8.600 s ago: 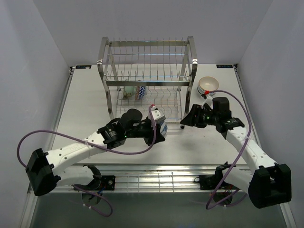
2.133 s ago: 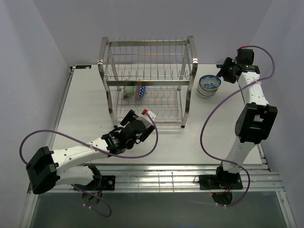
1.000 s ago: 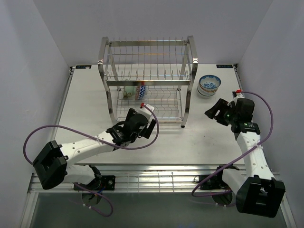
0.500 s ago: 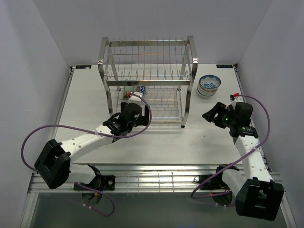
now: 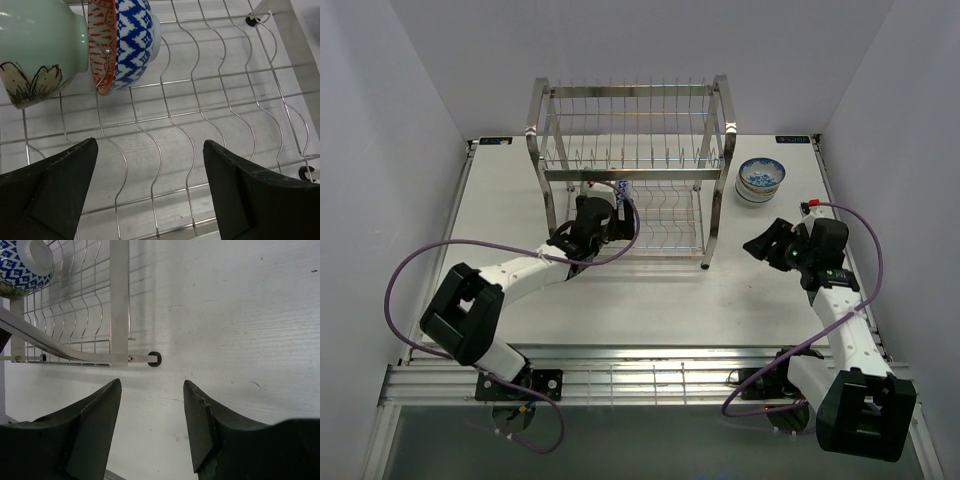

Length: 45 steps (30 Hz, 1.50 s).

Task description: Unload the bowls from the dish rack

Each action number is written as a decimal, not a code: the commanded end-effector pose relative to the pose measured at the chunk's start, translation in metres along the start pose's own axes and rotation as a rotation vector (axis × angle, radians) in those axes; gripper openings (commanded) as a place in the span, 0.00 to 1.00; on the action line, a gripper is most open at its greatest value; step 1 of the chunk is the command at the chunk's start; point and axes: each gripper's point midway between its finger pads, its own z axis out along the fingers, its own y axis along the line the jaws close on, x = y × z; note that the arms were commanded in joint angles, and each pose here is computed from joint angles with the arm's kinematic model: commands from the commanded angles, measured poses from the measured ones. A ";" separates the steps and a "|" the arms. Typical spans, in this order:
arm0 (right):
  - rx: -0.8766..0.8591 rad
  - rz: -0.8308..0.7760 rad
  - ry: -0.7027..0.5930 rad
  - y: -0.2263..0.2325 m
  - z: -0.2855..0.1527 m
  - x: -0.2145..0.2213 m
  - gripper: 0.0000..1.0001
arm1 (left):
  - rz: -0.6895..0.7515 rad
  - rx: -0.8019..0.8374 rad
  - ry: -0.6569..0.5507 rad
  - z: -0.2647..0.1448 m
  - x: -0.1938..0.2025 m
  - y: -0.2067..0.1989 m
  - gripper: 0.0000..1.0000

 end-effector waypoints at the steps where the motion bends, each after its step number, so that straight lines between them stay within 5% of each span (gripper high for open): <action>1: -0.055 -0.024 -0.030 0.009 0.003 -0.008 0.59 | 0.003 0.076 -0.161 0.012 -0.056 -0.012 0.96; 16: -0.057 -0.029 -0.020 0.007 0.008 -0.009 0.57 | -0.014 0.145 -0.166 0.074 -0.076 0.007 0.93; 27: -0.051 -0.028 -0.004 0.005 0.011 -0.008 0.56 | -0.074 0.276 -0.174 0.077 -0.089 -0.015 0.82; 45: -0.034 -0.028 0.009 -0.001 0.015 -0.005 0.54 | -0.221 0.343 -0.082 0.088 -0.070 -0.013 0.26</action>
